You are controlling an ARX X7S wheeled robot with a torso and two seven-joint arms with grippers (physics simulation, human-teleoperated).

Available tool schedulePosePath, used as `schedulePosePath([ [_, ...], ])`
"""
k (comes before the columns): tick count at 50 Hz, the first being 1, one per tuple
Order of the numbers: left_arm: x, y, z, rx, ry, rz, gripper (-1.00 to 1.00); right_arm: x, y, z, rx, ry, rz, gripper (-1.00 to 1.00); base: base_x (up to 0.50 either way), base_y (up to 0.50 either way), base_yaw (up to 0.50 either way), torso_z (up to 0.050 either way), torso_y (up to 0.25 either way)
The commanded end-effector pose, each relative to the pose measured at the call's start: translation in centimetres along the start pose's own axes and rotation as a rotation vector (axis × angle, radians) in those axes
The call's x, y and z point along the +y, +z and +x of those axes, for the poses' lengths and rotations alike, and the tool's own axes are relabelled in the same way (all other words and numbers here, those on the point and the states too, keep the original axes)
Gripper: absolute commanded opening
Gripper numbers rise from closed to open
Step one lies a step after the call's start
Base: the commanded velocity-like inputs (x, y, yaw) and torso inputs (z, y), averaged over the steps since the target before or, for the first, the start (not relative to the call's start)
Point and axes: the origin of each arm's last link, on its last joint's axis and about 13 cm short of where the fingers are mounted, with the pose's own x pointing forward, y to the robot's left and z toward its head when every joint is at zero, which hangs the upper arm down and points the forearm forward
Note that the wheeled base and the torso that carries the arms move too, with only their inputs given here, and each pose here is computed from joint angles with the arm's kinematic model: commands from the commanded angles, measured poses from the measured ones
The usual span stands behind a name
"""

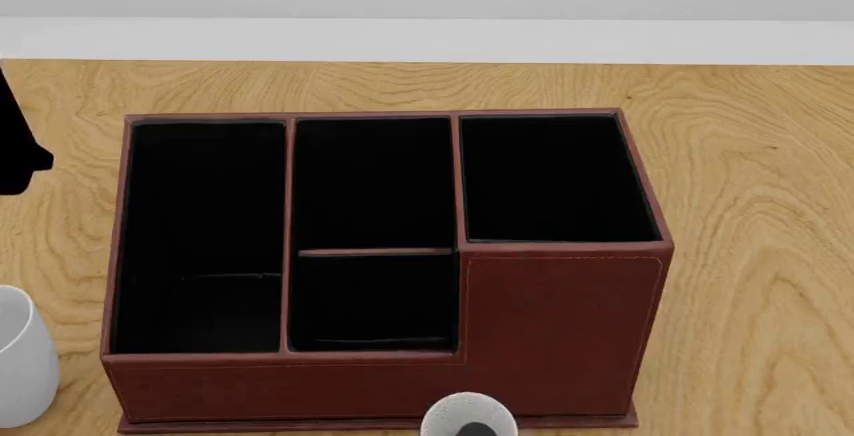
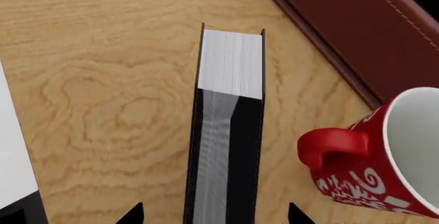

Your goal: Pick up the book and place it in the right compartment of the caddy.

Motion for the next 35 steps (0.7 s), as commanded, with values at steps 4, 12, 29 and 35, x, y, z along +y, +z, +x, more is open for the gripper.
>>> schedulePosePath([
  [4, 0.05, -0.06, -0.09, 0.002, 0.003, 0.0, 1.0, -0.31, -0.44, 0.78, 0.013, -0.012, 0.01, 1.0, 0.0, 0.0, 0.0, 0.0, 0.0],
  [12, 0.07, -0.01, -0.21, 0.004, 0.006, 0.003, 1.0, -0.32, -0.7, 1.11, 0.018, -0.008, 0.012, 1.0, 0.0, 0.0, 0.0, 0.0, 0.0],
  [29, 0.12, -0.06, -0.12, 0.003, 0.009, 0.004, 1.0, -0.22, -0.72, 1.18, 0.018, -0.002, 0.011, -1.0, 0.0, 0.0, 0.0, 0.0, 0.0],
  [35, 0.11, 0.16, -0.09, -0.002, 0.007, 0.006, 1.0, -0.15, -0.42, 0.92, 0.006, -0.001, 0.003, -1.0, 0.0, 0.0, 0.0, 0.0, 0.0],
])
